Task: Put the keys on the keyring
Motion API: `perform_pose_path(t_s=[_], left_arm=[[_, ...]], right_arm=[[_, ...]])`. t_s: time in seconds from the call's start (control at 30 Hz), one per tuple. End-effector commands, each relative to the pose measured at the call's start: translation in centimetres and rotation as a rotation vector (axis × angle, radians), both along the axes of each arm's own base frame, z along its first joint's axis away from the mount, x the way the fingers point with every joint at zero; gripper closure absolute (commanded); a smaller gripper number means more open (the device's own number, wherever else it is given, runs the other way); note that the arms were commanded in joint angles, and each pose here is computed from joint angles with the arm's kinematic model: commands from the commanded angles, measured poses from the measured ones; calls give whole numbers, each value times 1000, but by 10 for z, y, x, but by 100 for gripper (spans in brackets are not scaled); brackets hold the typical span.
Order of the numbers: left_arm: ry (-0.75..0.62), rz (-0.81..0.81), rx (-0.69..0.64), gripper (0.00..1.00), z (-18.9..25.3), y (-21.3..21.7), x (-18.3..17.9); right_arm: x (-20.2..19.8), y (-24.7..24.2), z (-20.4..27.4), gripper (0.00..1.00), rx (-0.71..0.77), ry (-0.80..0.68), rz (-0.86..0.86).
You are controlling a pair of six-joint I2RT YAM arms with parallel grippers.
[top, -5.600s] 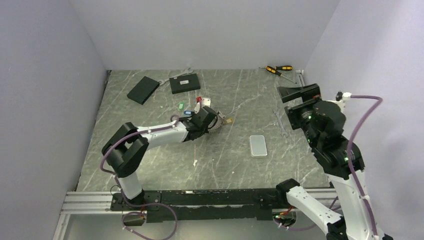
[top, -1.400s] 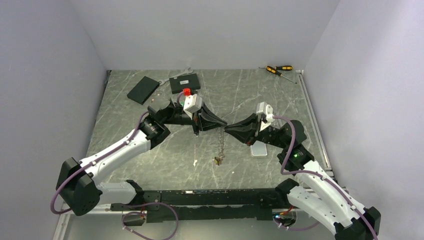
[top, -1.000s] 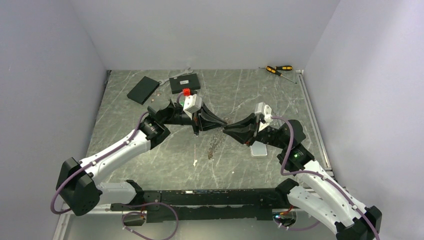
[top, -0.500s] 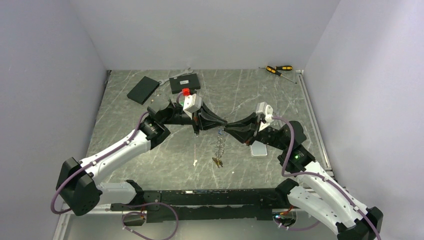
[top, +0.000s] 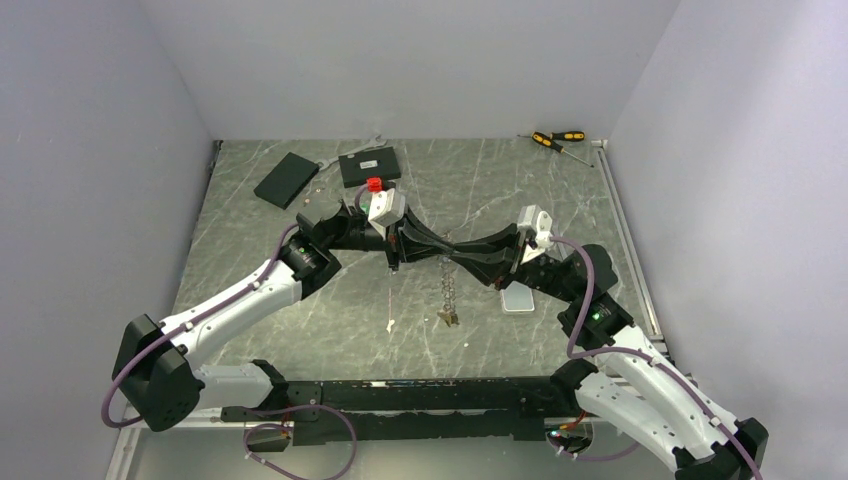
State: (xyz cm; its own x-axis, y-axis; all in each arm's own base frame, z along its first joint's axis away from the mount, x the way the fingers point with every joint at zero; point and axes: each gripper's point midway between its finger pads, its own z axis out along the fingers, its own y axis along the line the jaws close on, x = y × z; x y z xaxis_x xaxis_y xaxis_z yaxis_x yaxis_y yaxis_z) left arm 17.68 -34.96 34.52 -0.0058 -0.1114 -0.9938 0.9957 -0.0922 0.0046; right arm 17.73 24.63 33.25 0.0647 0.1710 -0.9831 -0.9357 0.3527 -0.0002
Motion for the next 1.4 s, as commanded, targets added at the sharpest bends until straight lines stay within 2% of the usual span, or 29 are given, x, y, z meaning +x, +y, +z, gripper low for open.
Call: perform_pose_path(t_s=[0.0,0.2,0.53,0.97,1.37], left_arm=[[-44,-23,-46,100,16,0,-7],[-49,-11,-57,100,19,2,-7],[-55,0,-85,100,26,5,-8],[-66,19,-129,100,39,8,-9],[-57,9,-124,100,37,7,-9]], right_arm=[[-4,-2,33,75,55,-95,0],[-3,-1,29,75,51,-79,2],[-3,1,24,63,46,-67,7],[-3,1,19,68,36,-53,6],[-5,-1,33,72,60,-79,2]])
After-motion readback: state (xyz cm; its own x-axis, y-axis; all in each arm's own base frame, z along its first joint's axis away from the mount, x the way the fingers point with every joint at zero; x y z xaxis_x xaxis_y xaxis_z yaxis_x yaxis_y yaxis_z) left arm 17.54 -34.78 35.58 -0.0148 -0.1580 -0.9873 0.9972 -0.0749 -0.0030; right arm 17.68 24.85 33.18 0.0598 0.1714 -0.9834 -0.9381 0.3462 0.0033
